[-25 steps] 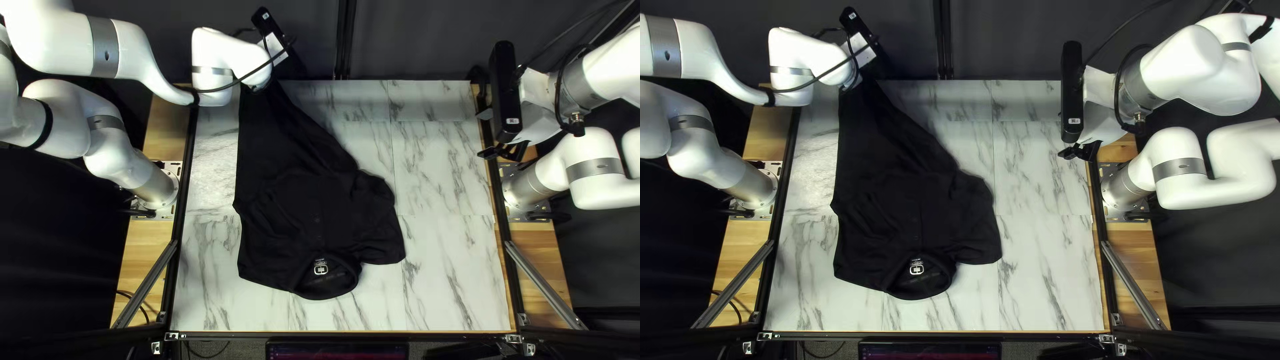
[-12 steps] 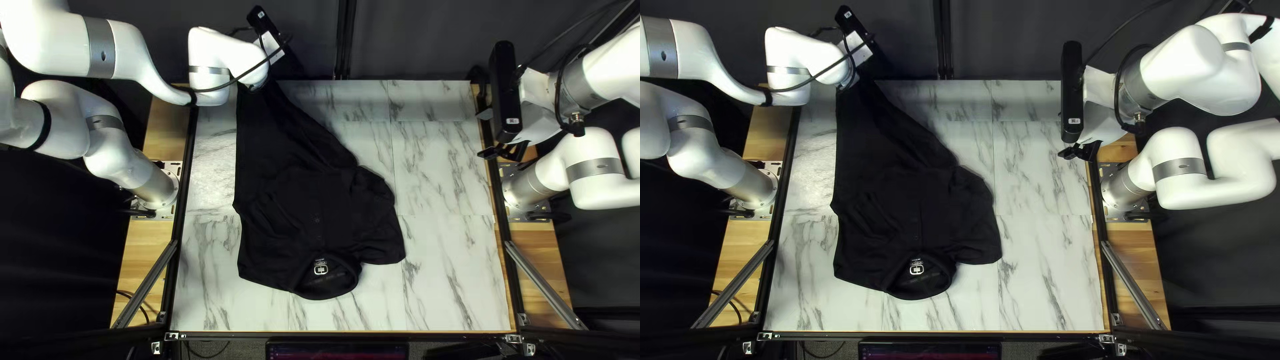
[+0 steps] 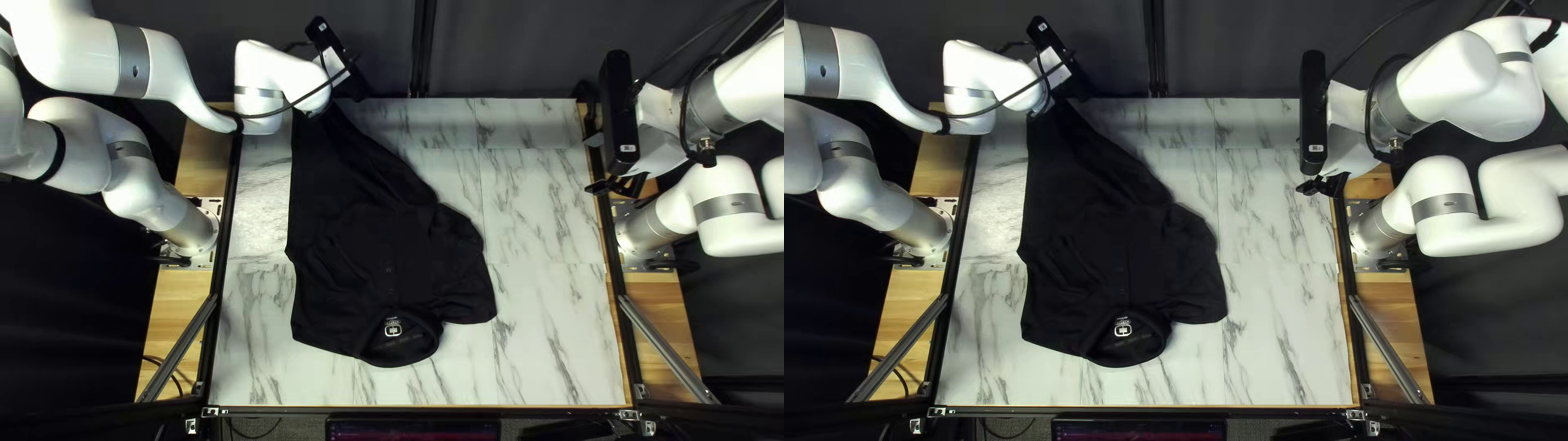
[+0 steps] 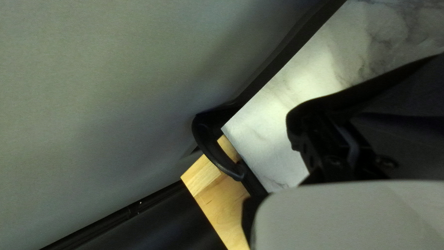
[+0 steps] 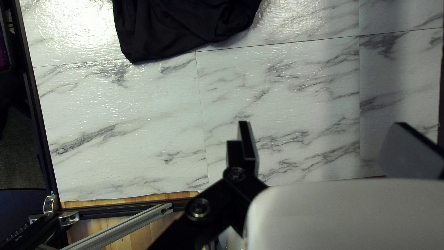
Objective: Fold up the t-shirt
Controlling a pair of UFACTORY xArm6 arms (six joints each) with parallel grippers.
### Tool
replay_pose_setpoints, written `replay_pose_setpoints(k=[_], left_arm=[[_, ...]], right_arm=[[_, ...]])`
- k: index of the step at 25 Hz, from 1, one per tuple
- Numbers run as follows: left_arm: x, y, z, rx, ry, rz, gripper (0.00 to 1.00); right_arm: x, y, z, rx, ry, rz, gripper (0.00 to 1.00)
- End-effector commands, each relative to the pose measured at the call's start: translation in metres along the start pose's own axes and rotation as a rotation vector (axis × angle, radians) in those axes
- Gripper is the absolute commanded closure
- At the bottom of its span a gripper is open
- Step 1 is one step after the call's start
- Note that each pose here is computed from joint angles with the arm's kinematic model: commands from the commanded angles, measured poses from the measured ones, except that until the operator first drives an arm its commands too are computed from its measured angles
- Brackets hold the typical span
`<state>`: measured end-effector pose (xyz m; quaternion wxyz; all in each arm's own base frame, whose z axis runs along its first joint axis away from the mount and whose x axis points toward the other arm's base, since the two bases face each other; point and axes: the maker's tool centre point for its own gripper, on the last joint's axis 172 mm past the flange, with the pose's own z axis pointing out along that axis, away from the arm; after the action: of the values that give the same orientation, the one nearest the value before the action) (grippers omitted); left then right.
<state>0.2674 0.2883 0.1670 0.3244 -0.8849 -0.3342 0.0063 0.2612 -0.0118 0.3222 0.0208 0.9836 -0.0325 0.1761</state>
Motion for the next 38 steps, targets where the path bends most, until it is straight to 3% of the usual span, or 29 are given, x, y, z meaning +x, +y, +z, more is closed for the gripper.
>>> replay_pose_setpoints(k=[1,11,18,25,30,34,38], left_arm=[[0.000,0.001,-0.001,-0.005,0.000,0.005,0.00],[-0.007,-0.009,-0.034,0.005,0.035,0.011,0.00],[-0.033,0.010,-0.081,-0.013,0.077,0.033,0.00],[-0.077,0.047,-0.136,-0.120,0.110,0.096,0.00],[-0.109,0.030,-0.186,-0.248,0.130,0.139,0.00],[-0.142,-0.004,-0.237,-0.346,0.179,0.179,0.00],[-0.157,-0.026,-0.267,-0.388,0.224,0.214,0.00]], right_arm=[[0.000,0.000,0.000,0.000,0.000,0.000,0.00],[0.000,0.000,0.000,0.000,0.000,0.000,0.00],[0.000,0.000,0.000,0.000,0.000,0.000,0.00],[0.000,0.000,0.000,0.000,0.000,0.000,0.00],[0.000,0.000,0.000,0.000,0.000,0.000,0.00],[0.000,0.000,0.000,0.000,0.000,0.000,0.00],[0.000,0.000,0.000,0.000,0.000,0.000,0.00]])
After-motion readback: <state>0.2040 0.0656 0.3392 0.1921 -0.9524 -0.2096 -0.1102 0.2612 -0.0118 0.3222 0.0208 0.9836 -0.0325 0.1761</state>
